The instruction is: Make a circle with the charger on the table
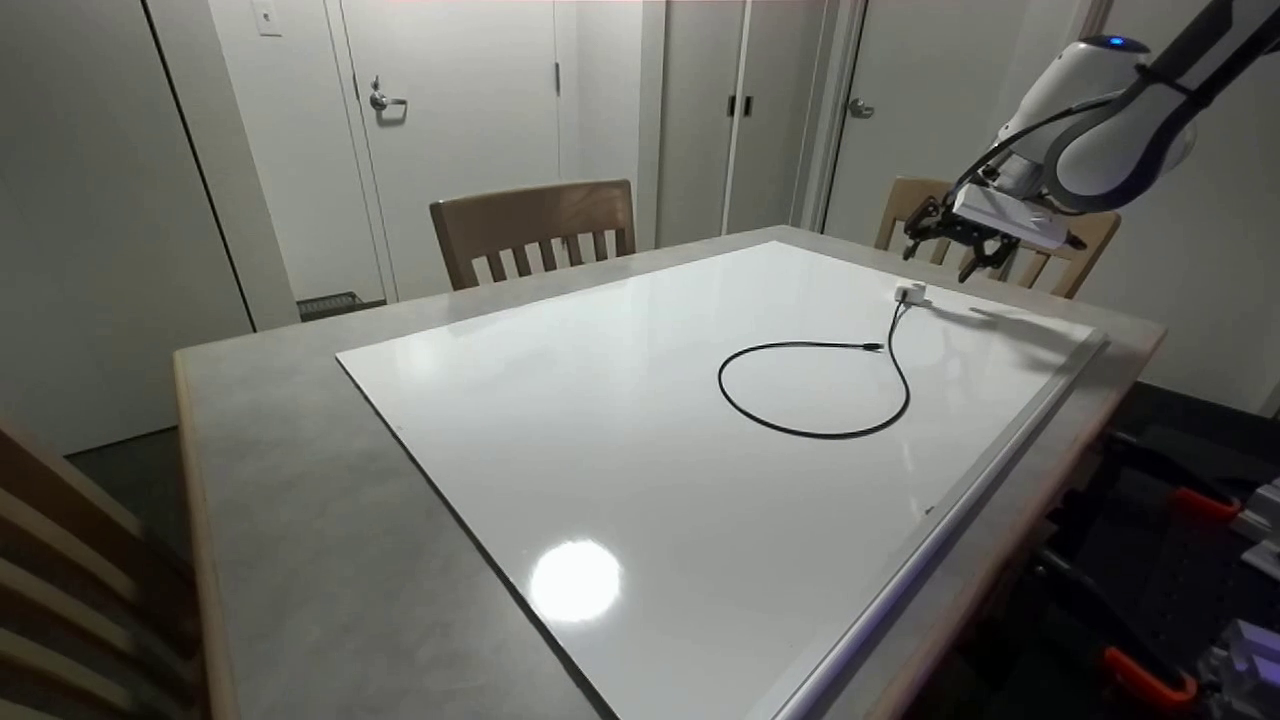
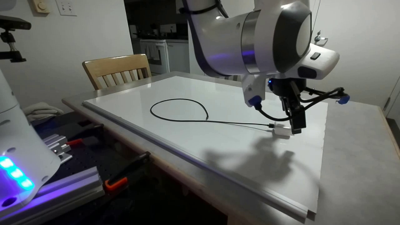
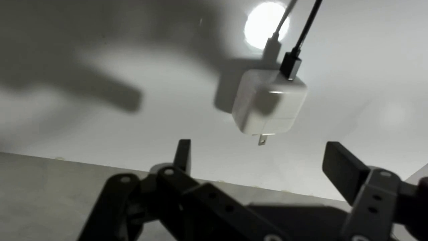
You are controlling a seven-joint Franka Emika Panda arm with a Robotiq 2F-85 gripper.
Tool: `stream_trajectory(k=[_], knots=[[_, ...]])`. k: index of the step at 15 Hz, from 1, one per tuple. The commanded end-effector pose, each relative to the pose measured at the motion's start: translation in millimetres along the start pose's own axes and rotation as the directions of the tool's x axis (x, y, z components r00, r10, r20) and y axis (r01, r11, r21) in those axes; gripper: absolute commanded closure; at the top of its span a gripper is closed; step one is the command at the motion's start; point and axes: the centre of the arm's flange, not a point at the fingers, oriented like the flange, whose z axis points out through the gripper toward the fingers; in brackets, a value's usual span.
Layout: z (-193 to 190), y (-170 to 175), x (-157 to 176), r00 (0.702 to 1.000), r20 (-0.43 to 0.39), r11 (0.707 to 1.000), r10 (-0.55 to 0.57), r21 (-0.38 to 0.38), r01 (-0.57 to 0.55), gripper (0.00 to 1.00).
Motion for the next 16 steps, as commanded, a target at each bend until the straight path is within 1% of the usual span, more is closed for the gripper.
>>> stream_trajectory(k=[1,6,10,13,16], knots=[[3,5,-1,1.000,0.015,1.000,0.008,0.006,-0.008,0.00],[11,0,-3,0.999,0.041,1.000,0.004,0.026,-0.005,0.00],[14,-7,-4,0.998,0.069,1.000,0.000,0.026,-0.001,0.00],[20,-7,-3,0.995,0.103,1.000,-0.007,-0.006,0.008,0.00],[21,-4,6,0.993,0.117,0.999,-0.010,-0.044,0.015,0.00]])
